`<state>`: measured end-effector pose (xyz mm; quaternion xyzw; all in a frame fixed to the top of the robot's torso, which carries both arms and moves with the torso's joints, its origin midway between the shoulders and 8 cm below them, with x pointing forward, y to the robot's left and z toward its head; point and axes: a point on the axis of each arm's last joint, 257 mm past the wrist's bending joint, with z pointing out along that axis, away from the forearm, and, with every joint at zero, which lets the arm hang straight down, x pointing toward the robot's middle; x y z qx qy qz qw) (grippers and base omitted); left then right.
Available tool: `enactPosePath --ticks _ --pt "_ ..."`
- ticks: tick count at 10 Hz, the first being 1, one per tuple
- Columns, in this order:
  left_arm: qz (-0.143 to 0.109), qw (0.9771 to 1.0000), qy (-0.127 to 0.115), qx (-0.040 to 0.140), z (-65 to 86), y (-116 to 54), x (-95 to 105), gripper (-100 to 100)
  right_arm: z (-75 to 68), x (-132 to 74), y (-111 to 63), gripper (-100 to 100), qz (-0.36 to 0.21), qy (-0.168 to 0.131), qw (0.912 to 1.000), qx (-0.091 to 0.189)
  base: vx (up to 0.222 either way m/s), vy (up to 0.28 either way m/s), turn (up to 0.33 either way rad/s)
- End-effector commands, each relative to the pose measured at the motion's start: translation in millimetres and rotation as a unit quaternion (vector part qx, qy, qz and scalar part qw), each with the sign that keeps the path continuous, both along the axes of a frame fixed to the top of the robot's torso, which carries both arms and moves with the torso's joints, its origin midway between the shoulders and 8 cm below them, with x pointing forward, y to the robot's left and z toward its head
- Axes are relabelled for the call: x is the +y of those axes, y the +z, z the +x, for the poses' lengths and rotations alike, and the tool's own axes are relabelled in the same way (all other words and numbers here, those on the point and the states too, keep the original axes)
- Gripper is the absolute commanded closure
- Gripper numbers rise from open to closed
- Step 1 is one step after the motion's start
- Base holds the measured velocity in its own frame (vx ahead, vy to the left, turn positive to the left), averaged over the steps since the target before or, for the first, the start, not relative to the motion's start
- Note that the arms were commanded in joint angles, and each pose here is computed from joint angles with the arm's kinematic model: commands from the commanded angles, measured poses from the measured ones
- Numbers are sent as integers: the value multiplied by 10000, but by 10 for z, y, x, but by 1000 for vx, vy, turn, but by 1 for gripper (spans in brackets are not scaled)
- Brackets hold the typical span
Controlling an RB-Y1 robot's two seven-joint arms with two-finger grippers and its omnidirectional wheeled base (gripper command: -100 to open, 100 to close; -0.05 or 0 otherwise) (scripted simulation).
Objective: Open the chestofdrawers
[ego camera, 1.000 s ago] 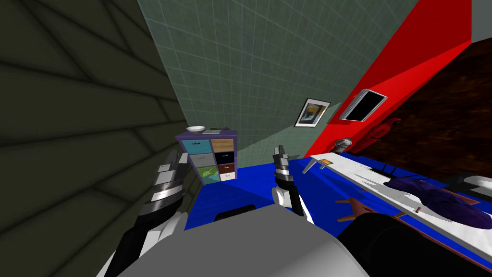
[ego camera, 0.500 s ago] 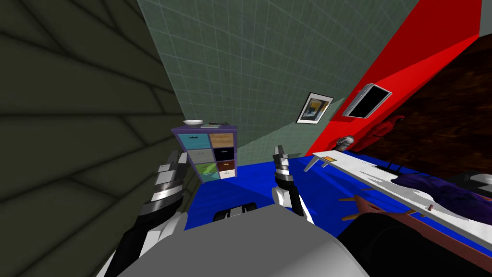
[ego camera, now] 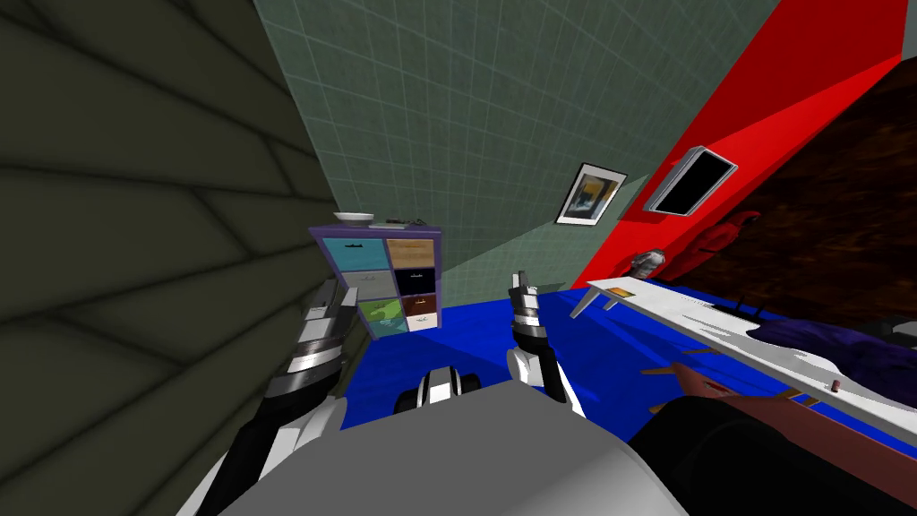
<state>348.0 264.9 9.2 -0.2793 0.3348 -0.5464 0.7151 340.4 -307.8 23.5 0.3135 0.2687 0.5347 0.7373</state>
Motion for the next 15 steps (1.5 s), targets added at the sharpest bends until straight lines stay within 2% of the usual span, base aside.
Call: enactPosePath --ticks 1,8,15 --pt "162 9997 -40 166 80 -182 -10 -100 0 0 0 0 0 0 10000 0 75 -33 0" --pt "375 9971 31 660 317 -768 84 -100 0 0 0 0 0 0 10000 0 94 -35 0" --pt "496 9927 122 1090 476 -1289 192 -100 0 0 0 0 0 0 10000 0 84 -31 0"
